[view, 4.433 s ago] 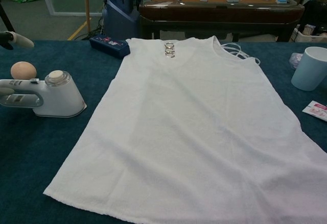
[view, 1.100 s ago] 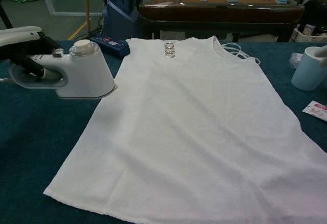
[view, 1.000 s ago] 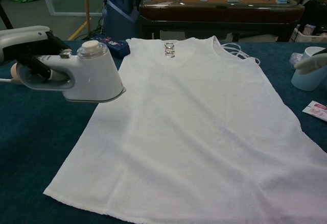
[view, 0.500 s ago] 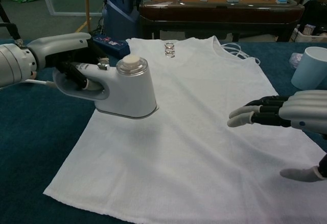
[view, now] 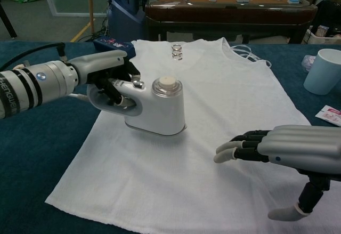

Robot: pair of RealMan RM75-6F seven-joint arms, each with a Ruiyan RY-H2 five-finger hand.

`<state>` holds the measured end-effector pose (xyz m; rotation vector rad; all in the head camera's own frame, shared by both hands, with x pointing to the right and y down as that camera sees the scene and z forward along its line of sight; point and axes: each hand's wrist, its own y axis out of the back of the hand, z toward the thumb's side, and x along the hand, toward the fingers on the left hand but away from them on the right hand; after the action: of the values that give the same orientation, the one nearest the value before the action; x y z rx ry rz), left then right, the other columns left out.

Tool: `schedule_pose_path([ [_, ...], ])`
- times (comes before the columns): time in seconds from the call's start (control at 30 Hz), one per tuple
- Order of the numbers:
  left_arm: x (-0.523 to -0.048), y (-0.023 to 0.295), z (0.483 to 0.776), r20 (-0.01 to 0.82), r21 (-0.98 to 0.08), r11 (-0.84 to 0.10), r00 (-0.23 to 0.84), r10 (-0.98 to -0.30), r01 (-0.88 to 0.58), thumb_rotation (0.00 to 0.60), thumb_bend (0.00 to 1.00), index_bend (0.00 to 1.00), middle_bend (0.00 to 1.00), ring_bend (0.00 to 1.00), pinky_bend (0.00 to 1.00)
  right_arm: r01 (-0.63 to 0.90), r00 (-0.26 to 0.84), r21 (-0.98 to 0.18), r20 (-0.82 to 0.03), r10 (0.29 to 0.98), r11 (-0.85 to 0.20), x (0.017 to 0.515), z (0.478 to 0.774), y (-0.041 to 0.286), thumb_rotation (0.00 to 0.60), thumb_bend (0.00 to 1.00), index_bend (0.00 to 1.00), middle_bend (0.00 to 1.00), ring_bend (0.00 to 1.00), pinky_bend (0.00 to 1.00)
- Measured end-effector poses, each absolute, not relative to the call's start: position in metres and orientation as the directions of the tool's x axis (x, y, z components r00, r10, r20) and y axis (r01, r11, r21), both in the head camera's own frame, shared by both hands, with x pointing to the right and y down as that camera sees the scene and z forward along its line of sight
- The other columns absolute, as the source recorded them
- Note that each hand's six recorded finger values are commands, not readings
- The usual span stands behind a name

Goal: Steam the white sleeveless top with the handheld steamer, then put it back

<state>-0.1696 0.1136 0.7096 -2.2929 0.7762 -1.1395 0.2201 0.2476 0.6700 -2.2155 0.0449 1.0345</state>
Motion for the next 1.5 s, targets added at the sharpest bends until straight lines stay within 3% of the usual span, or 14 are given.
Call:
schedule_pose_path([
  [0.37, -0.155, 0.109, 0.730, 0.587, -0.617, -0.740, 0.471, -0.659, -0.266, 0.600, 0.25, 0.96, 0.91, 0.75, 0.79, -0.296, 0.672, -0.528, -0.707, 0.220, -0.796, 0.214, 0.690, 0.250, 0.505, 0.27, 0.00, 0.06, 0.00, 0.00],
  [1.0, -0.134, 0.138, 0.728, 0.572, -0.622, -0.754, 0.536, -0.621, -0.211, 0.600, 0.25, 0.95, 0.90, 0.75, 0.79, -0.330, 0.657, -0.495, -0.732, 0.181, -0.804, 0.219, 0.698, 0.263, 0.504, 0.27, 0.00, 0.06, 0.00, 0.00],
  [1.5, -0.145, 0.114, 0.741, 0.574, -0.654, -0.719, 0.466, -0.673, -0.233, 0.600, 0.25, 0.95, 0.90, 0.74, 0.79, -0.329, 0.653, -0.490, -0.736, 0.181, -0.807, 0.224, 0.697, 0.267, 0.504, 0.27, 0.00, 0.06, 0.00, 0.00],
])
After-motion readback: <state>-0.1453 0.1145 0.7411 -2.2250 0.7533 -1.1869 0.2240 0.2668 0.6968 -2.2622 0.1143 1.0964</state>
